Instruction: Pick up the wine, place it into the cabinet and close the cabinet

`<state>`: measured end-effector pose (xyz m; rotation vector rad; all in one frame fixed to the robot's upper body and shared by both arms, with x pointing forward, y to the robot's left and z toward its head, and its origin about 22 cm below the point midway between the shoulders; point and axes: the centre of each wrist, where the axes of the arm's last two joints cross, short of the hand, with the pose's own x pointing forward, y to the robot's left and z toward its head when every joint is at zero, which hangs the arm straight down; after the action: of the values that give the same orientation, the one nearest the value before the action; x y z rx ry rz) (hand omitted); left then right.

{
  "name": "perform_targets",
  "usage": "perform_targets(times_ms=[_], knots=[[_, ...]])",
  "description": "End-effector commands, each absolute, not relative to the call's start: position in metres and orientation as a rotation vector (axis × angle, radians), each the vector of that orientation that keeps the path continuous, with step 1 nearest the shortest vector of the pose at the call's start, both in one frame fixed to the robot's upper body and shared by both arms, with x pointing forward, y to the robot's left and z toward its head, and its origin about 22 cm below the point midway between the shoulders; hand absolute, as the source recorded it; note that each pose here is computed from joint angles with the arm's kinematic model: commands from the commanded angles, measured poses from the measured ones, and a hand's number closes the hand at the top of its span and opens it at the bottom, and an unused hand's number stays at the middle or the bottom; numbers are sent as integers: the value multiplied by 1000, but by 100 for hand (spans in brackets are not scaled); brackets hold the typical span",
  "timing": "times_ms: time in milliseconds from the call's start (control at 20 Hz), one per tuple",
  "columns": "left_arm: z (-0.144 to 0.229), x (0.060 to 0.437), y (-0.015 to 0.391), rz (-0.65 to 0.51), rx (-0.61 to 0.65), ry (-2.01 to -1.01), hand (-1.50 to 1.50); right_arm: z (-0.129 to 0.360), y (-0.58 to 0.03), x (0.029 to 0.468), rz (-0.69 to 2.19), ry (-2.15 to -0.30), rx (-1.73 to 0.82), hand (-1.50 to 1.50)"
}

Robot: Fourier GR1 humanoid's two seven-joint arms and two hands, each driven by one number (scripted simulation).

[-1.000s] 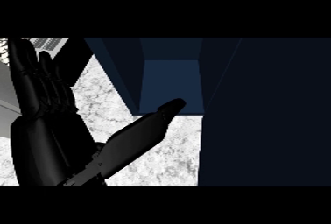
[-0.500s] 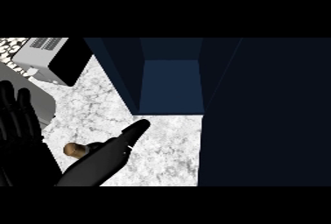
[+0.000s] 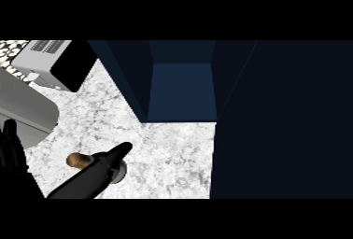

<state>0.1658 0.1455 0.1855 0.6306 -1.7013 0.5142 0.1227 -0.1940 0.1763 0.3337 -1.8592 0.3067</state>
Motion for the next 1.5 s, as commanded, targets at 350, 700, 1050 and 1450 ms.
perform_targets(times_ms=[350,700,1050,1450], knots=[[136,150,157,544,580,-1535,-150,215,-209,81,315,-1932,382,-150],[107,154,173,516,572,-1495,-150,215,-201,81,278,-1959,379,-150],[75,172,190,540,623,-1450,-150,212,-209,83,312,-1953,367,-150],[43,162,211,532,643,-1407,-150,212,-210,85,324,-1945,341,-150]])
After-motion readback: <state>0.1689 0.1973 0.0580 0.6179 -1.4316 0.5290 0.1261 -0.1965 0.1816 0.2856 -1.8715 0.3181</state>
